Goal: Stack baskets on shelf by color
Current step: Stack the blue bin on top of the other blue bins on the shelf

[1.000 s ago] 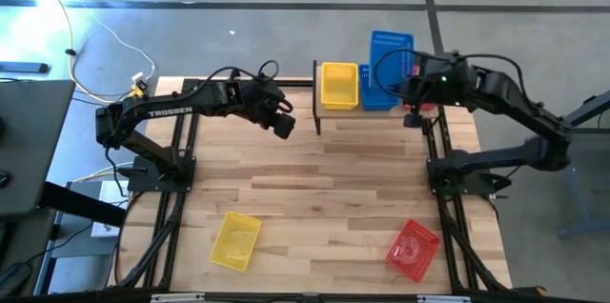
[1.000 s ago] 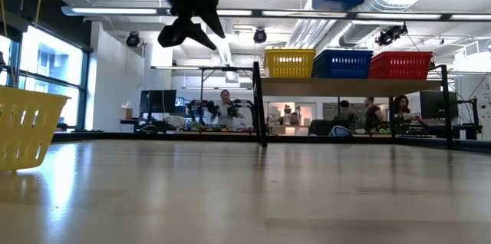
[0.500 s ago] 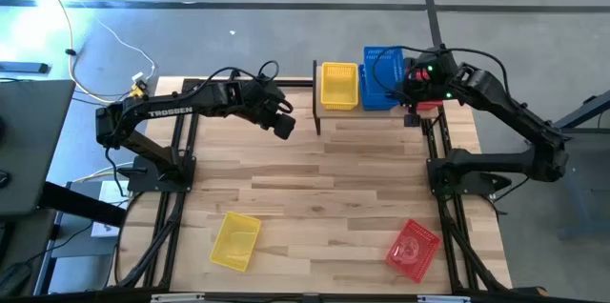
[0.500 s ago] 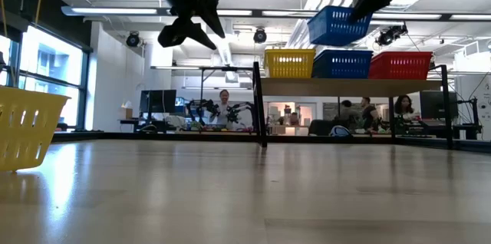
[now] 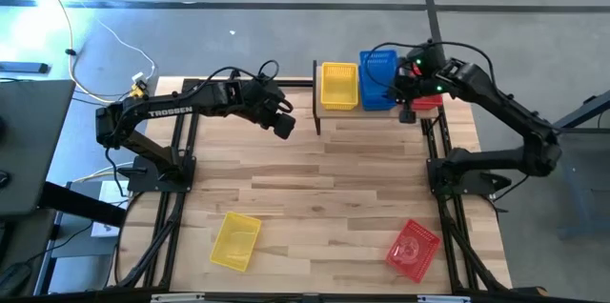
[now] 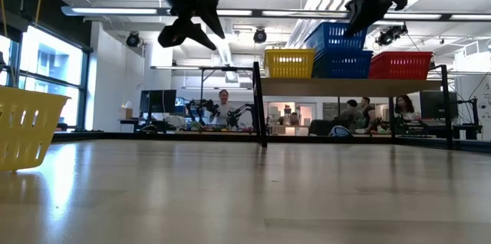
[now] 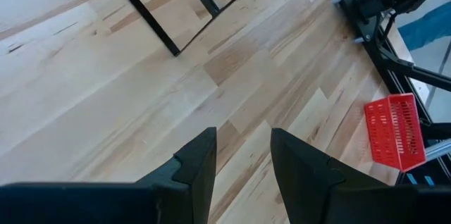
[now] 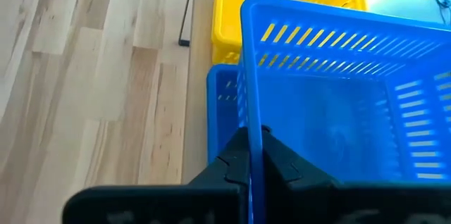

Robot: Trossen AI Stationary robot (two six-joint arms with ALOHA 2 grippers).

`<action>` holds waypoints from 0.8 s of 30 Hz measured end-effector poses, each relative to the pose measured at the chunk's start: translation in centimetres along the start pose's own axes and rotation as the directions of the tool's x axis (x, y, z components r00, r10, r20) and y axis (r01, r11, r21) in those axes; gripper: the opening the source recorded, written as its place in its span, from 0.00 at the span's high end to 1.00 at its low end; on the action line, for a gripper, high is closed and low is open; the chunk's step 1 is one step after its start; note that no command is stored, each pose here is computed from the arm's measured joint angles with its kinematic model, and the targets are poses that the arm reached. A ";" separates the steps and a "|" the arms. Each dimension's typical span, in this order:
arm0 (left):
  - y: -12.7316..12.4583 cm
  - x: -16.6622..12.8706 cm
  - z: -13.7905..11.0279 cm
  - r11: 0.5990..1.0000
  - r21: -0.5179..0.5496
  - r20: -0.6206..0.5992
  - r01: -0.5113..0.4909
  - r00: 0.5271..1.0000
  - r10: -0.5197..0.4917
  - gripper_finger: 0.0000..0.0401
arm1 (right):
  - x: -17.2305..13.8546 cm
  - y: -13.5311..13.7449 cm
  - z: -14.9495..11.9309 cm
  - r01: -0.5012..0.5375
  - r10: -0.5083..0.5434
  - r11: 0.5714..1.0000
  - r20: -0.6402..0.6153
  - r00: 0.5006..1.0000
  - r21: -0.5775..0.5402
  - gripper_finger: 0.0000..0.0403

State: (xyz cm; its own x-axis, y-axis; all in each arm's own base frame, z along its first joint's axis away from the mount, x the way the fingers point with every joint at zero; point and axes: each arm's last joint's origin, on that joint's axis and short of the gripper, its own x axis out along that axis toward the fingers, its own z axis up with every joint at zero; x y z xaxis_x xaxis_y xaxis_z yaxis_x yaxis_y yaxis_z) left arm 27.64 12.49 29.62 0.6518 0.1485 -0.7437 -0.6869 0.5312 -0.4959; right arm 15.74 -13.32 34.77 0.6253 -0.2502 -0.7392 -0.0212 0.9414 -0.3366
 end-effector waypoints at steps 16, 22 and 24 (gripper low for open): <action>0.0 0.0 0.0 1.000 0.025 0.000 0.000 1.000 0.000 0.69 | 1.3 -0.5 -0.3 0.030 -0.024 0.998 -0.109 0.994 0.052 1.00; 0.0 0.0 0.0 1.000 0.027 -0.001 0.000 1.000 0.000 0.69 | 1.3 -0.5 -0.3 0.031 -0.023 0.997 -0.109 0.994 0.067 0.99; 0.0 0.0 0.0 0.999 0.042 -0.001 0.001 1.000 -0.001 0.69 | 1.3 -0.5 -0.3 0.033 -0.024 0.996 -0.110 0.994 0.081 0.98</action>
State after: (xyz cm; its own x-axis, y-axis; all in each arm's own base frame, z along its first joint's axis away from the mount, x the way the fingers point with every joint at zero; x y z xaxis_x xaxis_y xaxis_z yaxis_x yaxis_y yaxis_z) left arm 27.64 12.49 29.62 0.6519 0.1473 -0.7439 -0.6724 0.5659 -0.4771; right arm 16.31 -14.18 33.77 0.5364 -0.2957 -0.7905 0.0626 0.9480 -0.3122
